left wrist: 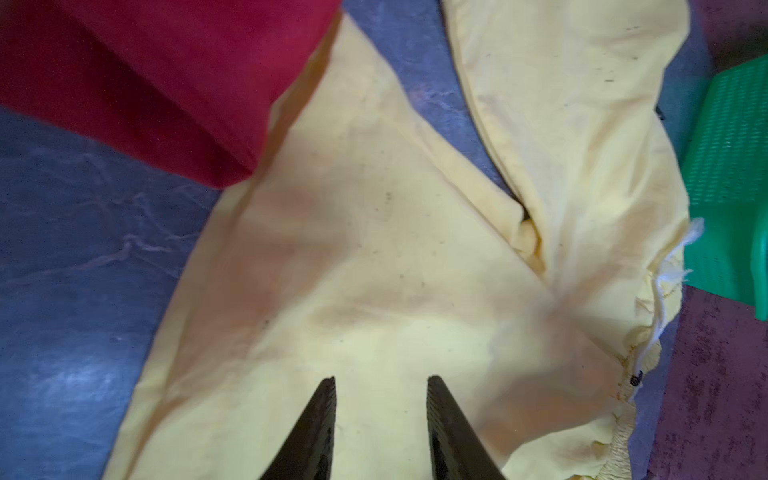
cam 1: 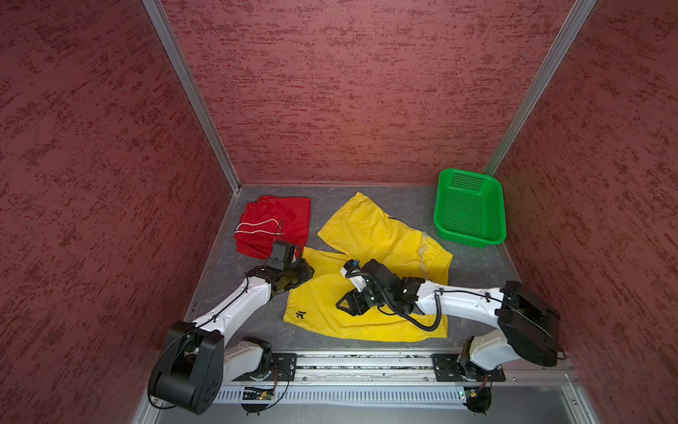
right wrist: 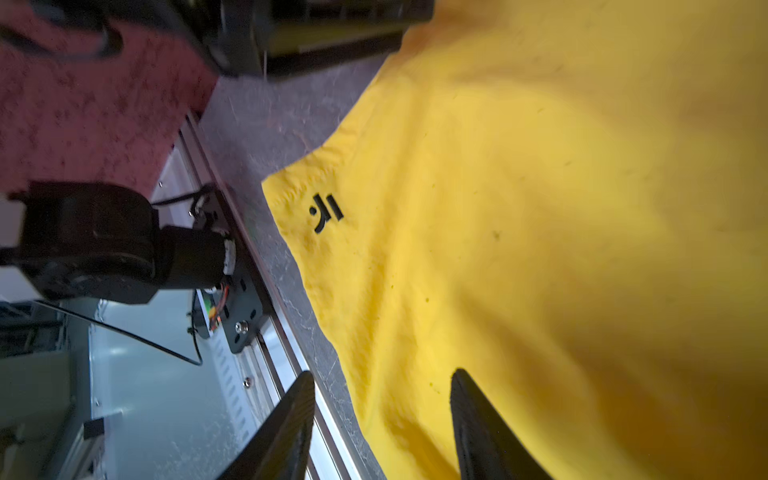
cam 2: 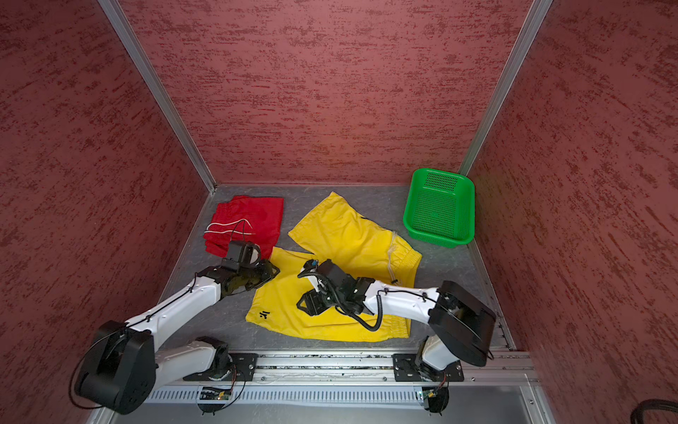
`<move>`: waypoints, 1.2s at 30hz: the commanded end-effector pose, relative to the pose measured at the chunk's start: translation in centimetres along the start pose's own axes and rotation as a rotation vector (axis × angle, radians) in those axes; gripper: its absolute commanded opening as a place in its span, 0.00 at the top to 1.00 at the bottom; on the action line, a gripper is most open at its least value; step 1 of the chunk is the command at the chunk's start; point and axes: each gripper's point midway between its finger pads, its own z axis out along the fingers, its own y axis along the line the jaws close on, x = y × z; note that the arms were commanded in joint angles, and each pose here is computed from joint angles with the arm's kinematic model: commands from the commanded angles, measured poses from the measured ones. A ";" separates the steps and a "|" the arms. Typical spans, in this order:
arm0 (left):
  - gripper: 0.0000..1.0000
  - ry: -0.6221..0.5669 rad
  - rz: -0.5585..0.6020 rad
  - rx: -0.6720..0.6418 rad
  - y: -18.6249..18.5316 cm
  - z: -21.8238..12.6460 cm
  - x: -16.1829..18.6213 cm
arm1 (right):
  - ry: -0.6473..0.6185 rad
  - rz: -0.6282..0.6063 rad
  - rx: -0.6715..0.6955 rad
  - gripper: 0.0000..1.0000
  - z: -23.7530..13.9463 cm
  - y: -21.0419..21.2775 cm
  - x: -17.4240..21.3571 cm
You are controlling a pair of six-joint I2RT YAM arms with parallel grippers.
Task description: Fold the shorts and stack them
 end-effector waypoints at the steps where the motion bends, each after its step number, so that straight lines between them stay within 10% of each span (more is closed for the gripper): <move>1: 0.60 0.049 0.034 0.017 -1.5 -0.3 1.9 | -0.028 0.137 0.120 0.46 -3.0 -2.9 -0.8; 10: 0.61 0.123 0.030 -0.005 -1.1 2.0 5.4 | -0.129 0.531 0.451 0.42 -12.2 -10.8 3.5; 21: 0.61 0.157 0.017 -0.049 0.8 3.2 6.7 | -0.353 1.049 0.518 0.22 -19.6 -16.3 9.9; 27: 0.62 0.120 0.038 0.015 -0.8 2.7 5.1 | -0.308 0.994 0.437 0.22 -17.6 -16.6 8.1; 36: 0.71 -0.053 0.140 0.081 -6.5 3.1 -6.3 | -0.385 0.694 0.431 0.25 -17.5 -16.9 -2.1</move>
